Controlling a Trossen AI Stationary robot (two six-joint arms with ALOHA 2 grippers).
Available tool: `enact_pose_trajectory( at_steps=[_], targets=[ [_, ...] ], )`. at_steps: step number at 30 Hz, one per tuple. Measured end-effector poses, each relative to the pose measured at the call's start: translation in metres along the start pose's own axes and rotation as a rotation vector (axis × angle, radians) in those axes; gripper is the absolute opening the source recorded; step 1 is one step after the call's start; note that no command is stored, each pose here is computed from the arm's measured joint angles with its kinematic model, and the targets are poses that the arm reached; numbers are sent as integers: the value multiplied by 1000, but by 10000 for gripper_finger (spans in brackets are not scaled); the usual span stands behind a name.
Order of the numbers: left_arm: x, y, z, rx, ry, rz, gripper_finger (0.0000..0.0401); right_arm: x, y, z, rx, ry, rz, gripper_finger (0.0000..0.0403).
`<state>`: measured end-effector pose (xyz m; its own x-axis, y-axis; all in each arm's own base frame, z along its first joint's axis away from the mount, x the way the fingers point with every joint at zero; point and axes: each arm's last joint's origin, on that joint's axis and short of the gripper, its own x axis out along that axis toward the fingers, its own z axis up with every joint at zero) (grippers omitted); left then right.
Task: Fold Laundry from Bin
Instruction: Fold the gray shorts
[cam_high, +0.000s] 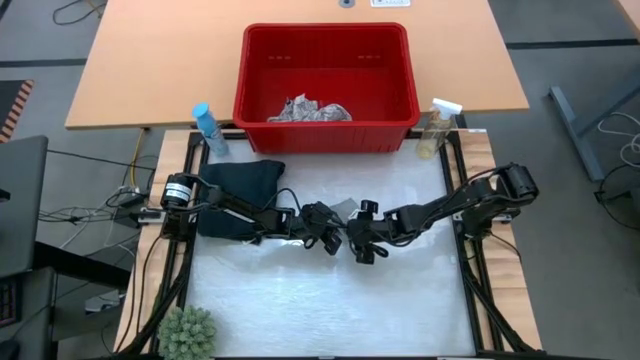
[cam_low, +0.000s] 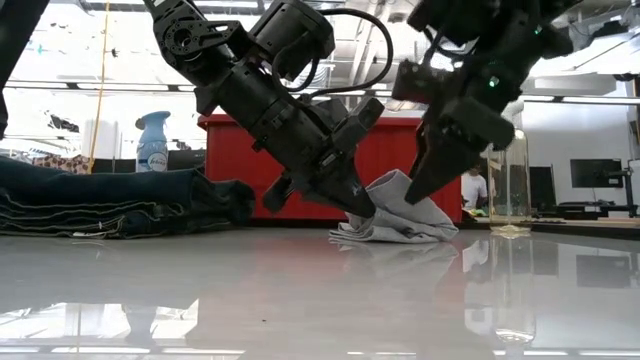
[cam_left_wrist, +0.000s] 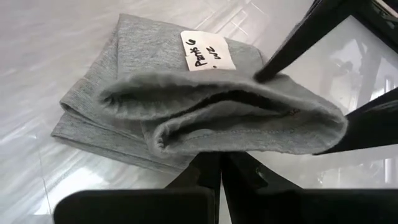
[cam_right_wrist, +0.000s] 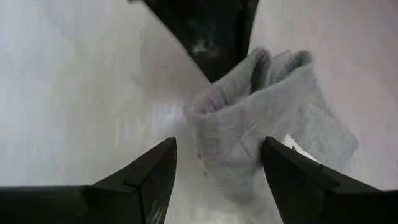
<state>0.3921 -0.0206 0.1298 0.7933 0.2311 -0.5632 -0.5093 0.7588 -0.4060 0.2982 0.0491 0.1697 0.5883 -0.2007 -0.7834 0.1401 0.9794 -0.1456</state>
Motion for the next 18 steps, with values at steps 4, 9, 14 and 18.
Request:
enact_pose_trajectory(
  at_steps=[4,9,14,18],
  targets=[
    [0,0,0,-2,0,0,0,2,-1,0,-8,4,-4,244],
    [0,1,1,-1,-1,3,0,4,-6,0,3,9,-12,173],
    [1,2,2,-3,-4,5,0,3,-9,3,11,20,-22,75],
    [1,2,2,-3,-4,6,0,2,-13,8,24,7,-44,18]
  ],
)
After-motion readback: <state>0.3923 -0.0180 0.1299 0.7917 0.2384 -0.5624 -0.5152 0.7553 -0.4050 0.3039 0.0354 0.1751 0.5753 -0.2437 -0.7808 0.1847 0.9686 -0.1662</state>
